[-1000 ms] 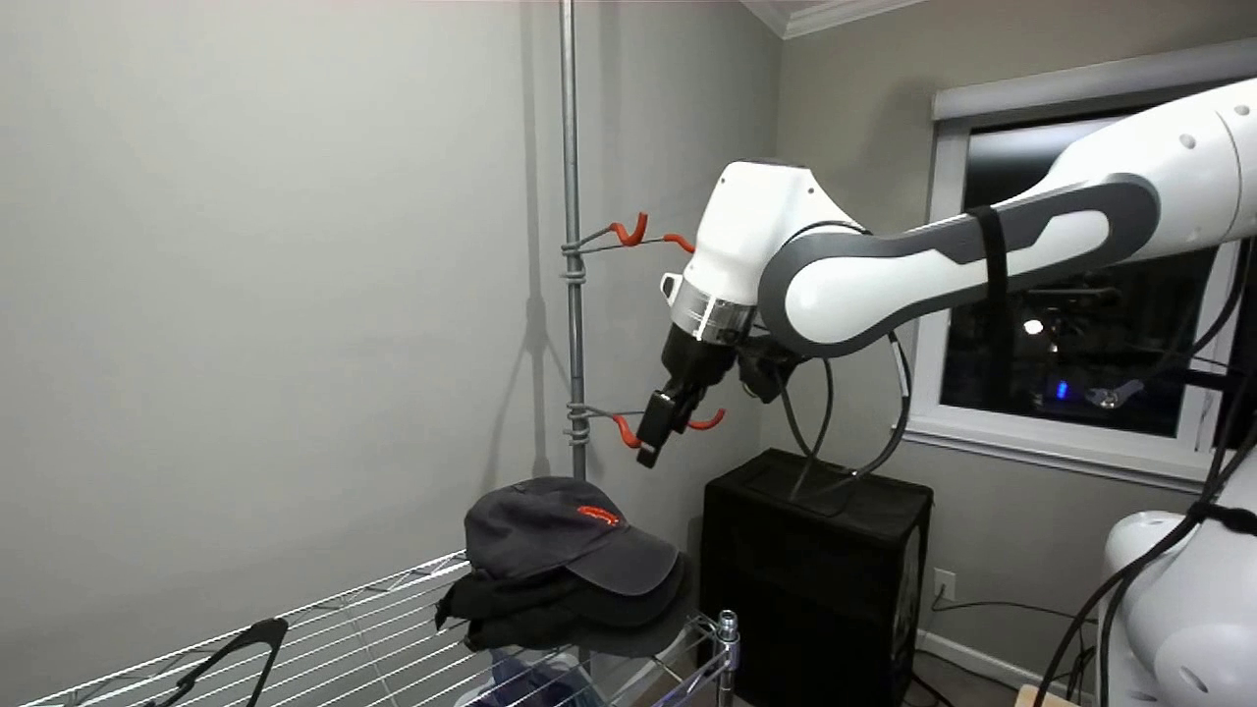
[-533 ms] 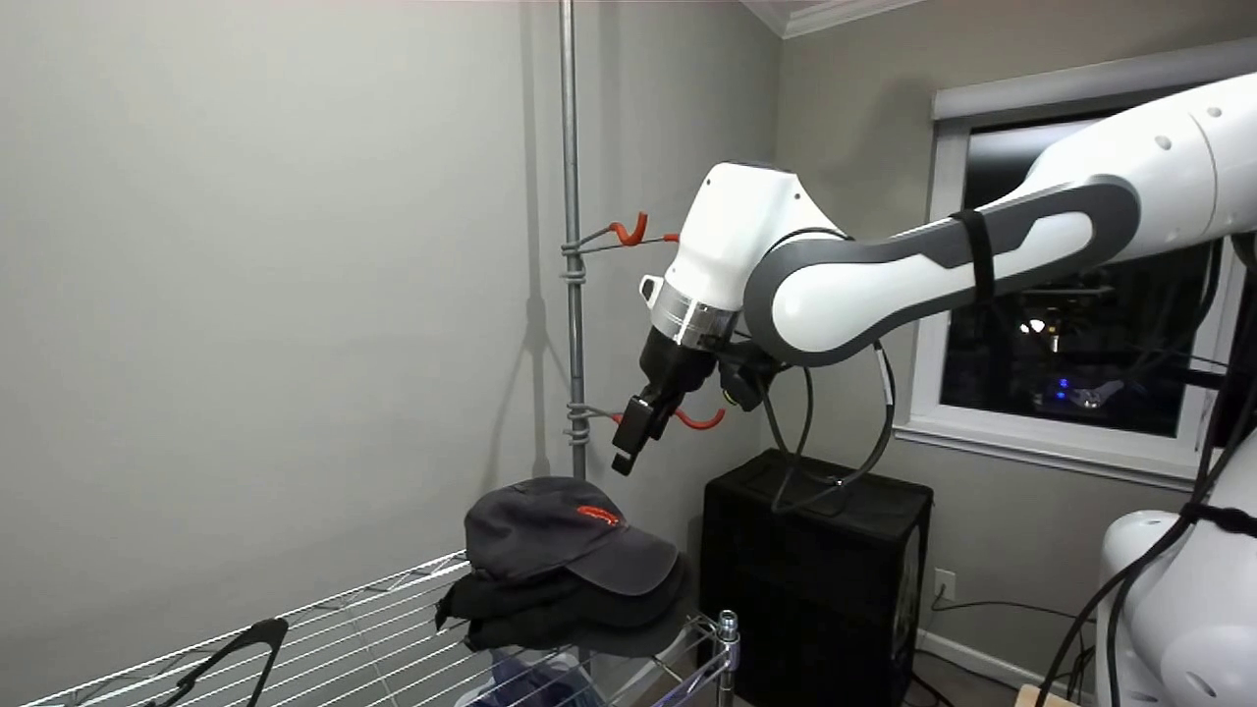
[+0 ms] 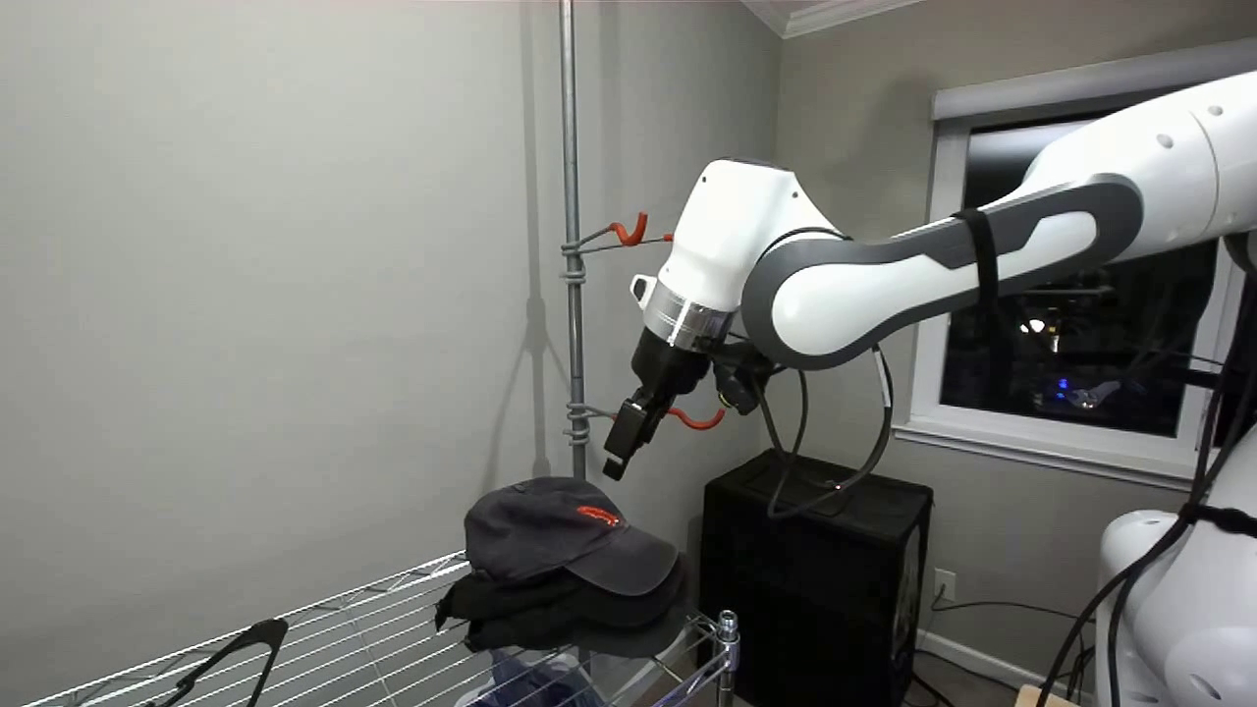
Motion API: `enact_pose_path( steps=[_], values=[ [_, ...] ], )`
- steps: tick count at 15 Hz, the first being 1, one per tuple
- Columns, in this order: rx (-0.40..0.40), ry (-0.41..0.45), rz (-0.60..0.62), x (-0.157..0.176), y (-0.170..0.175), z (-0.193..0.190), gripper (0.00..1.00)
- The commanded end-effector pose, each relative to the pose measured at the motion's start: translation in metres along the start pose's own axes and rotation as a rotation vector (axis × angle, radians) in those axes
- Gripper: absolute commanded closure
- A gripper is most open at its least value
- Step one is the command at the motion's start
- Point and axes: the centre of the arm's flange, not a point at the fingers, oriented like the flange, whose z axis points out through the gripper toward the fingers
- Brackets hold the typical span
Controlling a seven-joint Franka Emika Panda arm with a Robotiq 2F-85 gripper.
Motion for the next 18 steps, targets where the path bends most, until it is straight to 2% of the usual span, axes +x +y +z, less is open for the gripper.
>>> enact_pose_path(
  steps=[1,3,8,13,14,18],
  values=[
    [0.039,0.020,-0.101,0.017,-0.035,0.007,0.00],
    [0.038,0.009,-0.141,0.024,-0.053,0.018,0.00],
    [-0.069,-0.029,-0.272,0.046,-0.075,0.063,0.00],
    [-0.081,-0.050,-0.344,0.060,-0.087,0.087,0.02],
    [-0.082,-0.051,-0.343,0.062,-0.086,0.090,0.20],
    [-0.097,-0.057,-0.325,0.064,-0.075,0.094,0.47]
  ],
)
